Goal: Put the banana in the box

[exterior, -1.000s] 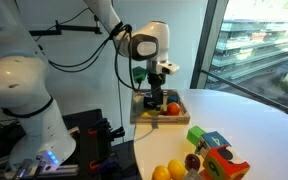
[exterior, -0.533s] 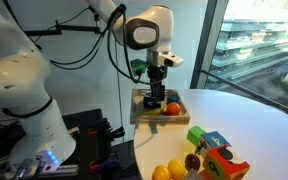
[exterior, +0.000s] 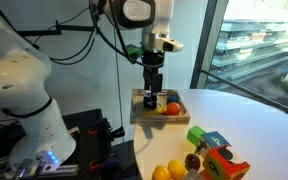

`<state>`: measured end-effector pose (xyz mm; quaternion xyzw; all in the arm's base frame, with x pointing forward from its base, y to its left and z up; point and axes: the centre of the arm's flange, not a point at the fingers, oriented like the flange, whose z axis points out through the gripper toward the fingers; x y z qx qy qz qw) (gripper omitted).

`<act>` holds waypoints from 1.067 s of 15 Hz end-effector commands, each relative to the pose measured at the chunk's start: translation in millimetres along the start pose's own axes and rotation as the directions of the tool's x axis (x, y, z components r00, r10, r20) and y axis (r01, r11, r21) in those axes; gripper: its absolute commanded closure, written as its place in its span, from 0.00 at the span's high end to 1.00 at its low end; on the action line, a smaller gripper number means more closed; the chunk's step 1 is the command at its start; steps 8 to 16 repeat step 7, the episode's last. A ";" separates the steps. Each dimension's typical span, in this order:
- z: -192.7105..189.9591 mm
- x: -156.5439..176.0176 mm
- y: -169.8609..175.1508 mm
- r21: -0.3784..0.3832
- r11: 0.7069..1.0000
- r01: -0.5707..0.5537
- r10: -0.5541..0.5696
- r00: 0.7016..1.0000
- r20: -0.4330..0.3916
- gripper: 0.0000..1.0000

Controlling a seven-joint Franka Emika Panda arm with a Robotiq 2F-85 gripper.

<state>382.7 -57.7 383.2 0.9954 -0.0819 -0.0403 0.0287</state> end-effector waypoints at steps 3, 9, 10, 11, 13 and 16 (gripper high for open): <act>-35.9 -29.7 20.5 0.032 0.997 0.065 -0.065 0.998 0.001 1.00; -35.4 -24.7 17.0 0.020 0.998 0.051 -0.051 0.999 -0.021 1.00; -35.4 -24.7 17.0 0.020 0.998 0.051 -0.051 0.999 -0.021 1.00; -35.4 -24.7 17.0 0.020 0.998 0.051 -0.051 0.999 -0.021 1.00; -35.4 -24.7 17.0 0.020 0.998 0.051 -0.051 0.999 -0.021 1.00; -35.4 -24.7 17.0 0.020 0.998 0.051 -0.051 0.999 -0.021 1.00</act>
